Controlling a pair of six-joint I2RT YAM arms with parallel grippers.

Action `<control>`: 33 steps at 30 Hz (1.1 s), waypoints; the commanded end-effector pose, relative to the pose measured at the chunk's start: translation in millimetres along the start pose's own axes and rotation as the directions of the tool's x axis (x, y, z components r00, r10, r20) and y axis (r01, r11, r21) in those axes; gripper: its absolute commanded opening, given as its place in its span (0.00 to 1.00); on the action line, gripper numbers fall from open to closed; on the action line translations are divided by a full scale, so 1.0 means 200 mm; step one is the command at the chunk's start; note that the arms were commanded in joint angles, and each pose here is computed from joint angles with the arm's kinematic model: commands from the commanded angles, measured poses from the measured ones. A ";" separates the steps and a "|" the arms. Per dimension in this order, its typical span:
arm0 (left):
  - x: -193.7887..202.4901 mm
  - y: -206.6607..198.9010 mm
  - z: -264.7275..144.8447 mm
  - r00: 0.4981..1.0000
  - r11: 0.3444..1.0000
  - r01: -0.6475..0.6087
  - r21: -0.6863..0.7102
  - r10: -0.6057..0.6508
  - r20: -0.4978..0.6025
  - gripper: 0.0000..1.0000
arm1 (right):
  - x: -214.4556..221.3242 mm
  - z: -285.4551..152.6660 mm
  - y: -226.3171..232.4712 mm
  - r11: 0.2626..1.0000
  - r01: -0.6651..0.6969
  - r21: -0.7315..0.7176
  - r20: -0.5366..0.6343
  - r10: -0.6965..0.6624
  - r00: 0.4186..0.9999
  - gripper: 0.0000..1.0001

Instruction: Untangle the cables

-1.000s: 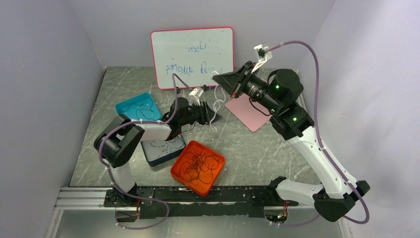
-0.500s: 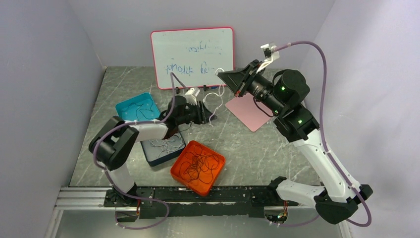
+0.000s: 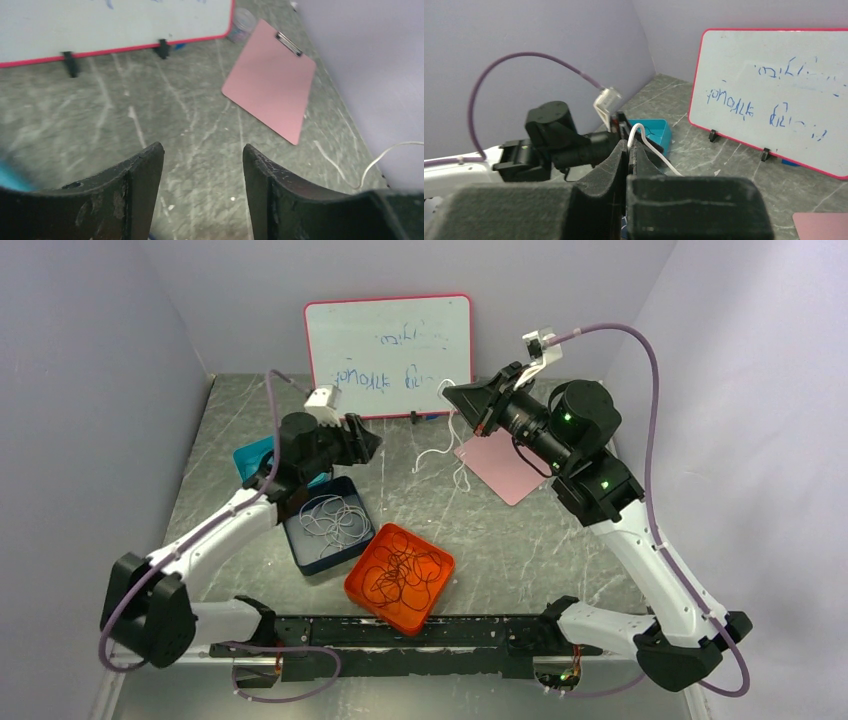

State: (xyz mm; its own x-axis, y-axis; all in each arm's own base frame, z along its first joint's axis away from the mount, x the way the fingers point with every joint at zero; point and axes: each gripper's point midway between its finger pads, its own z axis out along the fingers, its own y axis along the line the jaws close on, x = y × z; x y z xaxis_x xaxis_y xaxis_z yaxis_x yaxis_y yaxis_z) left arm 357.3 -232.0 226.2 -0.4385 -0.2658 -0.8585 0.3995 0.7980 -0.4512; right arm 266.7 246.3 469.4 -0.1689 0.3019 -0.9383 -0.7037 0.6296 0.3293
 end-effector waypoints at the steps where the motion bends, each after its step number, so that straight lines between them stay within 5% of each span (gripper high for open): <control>1: -0.06 0.19 -0.18 0.998 0.982 -0.066 -0.179 0.067 -0.001 0.66 | 0.01 0.01 -0.03 0.999 0.024 0.021 -0.012 -0.024 1.000 0.00; 17: -0.20 0.43 -0.90 0.982 0.829 -0.095 -0.552 0.169 0.084 0.70 | 0.27 0.21 -0.02 0.999 0.047 0.004 -0.188 -0.045 0.981 0.00; 33: -0.20 0.57 -1.21 0.958 0.715 0.085 -0.694 0.132 0.254 0.69 | 0.39 0.47 0.51 0.975 0.089 -0.204 -0.206 -0.132 0.970 0.00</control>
State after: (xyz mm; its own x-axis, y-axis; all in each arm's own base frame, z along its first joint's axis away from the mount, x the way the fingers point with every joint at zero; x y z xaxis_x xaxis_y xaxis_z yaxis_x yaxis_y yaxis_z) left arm 233.0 -14.4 278.0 -0.1631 -0.2736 -0.9479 -0.2282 0.9452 -0.2335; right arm 254.3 384.1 420.1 -0.2639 0.0429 -0.9636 -0.8120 0.5294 0.2459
